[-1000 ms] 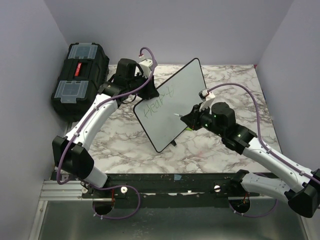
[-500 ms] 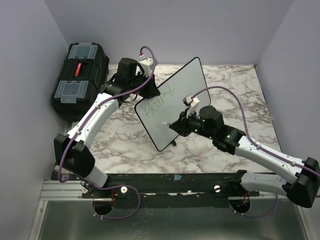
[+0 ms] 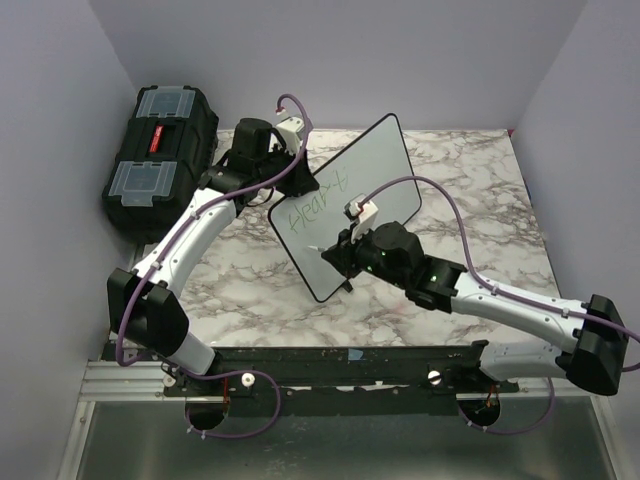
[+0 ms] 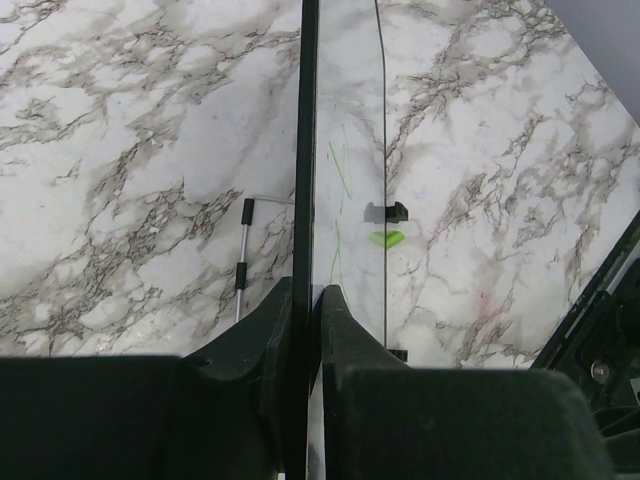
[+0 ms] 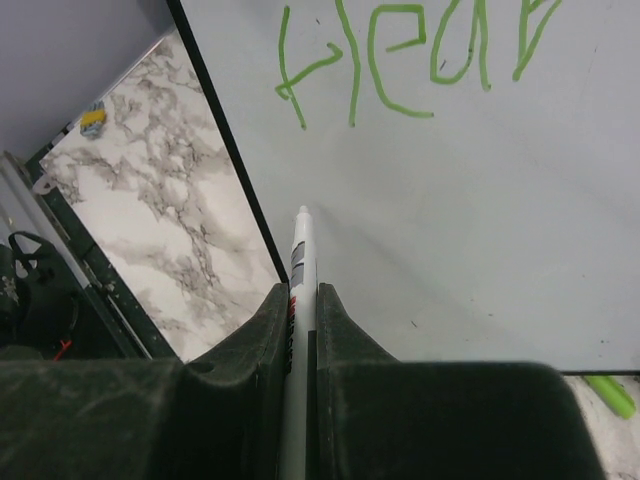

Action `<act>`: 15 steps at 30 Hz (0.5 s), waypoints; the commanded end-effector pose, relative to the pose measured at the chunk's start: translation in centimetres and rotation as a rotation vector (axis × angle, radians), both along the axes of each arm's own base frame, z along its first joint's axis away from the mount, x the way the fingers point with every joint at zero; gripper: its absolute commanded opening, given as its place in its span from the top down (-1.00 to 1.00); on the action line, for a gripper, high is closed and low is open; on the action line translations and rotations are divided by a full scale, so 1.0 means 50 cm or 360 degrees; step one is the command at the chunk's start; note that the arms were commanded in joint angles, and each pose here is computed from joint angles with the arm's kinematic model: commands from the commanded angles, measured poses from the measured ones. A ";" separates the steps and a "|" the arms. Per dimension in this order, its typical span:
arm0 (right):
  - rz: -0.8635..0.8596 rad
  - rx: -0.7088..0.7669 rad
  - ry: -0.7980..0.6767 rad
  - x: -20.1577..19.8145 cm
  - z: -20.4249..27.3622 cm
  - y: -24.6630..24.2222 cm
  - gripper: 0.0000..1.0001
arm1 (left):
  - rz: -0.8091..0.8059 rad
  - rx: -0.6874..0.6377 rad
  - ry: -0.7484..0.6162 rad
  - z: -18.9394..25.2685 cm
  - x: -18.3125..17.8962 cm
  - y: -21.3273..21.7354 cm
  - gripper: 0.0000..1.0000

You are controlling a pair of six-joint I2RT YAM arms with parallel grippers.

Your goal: Write a sentence on the whiteboard

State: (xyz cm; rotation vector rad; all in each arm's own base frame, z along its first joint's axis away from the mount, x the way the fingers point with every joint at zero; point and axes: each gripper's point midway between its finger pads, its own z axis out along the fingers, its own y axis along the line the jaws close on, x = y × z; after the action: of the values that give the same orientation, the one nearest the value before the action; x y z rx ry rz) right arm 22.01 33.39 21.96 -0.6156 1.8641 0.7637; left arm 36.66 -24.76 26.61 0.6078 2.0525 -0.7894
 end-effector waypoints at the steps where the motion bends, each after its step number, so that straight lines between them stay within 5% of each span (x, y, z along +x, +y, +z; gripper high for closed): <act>1: -0.0054 0.0089 -0.0097 0.023 0.053 0.028 0.99 | 0.0036 0.0239 0.0066 -0.093 -0.001 0.036 1.00; 15: -0.0096 0.0014 -0.0127 0.041 0.031 0.070 0.99 | 0.0038 0.0237 0.0064 -0.093 -0.002 0.040 1.00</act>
State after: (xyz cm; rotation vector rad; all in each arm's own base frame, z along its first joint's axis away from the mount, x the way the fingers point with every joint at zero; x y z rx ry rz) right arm 23.04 36.48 22.08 -0.6212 1.8373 0.7260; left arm 36.84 -24.69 26.52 0.6043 2.0457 -0.7879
